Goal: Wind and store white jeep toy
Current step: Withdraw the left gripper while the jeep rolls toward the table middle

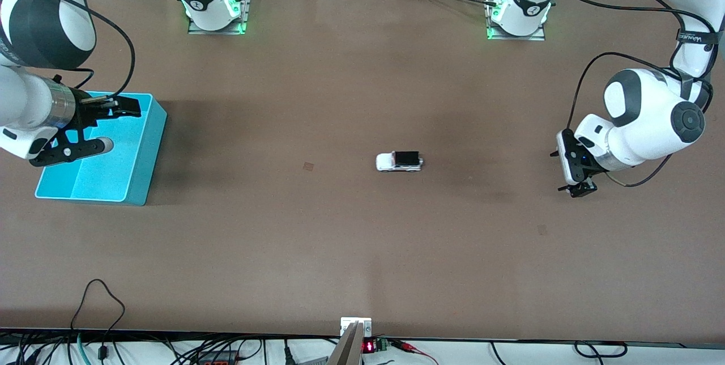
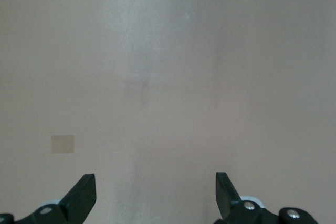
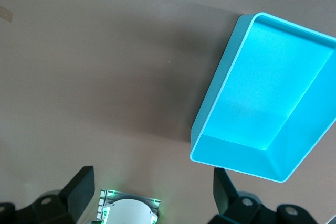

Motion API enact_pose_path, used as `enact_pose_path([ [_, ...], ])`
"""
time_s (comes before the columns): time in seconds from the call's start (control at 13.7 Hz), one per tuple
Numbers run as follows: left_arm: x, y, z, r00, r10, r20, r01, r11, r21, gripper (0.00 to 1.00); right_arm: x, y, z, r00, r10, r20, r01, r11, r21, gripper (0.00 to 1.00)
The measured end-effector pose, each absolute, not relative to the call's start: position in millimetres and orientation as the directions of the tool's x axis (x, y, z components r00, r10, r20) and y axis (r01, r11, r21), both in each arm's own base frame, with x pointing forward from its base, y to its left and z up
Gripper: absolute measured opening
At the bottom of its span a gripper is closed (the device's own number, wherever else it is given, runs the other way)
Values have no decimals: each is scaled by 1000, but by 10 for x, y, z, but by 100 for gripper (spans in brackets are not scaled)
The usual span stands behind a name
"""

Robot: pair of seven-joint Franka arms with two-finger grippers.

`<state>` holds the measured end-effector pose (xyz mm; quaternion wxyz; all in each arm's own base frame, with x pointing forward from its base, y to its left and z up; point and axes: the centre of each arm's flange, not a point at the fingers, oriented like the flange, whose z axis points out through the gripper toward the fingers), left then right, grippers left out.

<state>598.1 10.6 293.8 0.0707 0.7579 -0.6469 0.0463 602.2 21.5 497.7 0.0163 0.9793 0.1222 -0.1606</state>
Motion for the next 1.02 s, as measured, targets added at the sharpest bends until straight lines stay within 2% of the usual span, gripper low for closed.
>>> enact_pose_path([
  [0.58, 5983, -546, 3101, 499, -856, 137, -867, -492, 82, 100, 6021, 213, 4977, 918, 234, -319, 244, -970, -7, 100],
  [1.02, 6068, -488, 3357, 773, -619, 136, -632, -770, 89, 100, 6021, 206, 4974, 918, 233, -320, 243, -970, -8, 100],
])
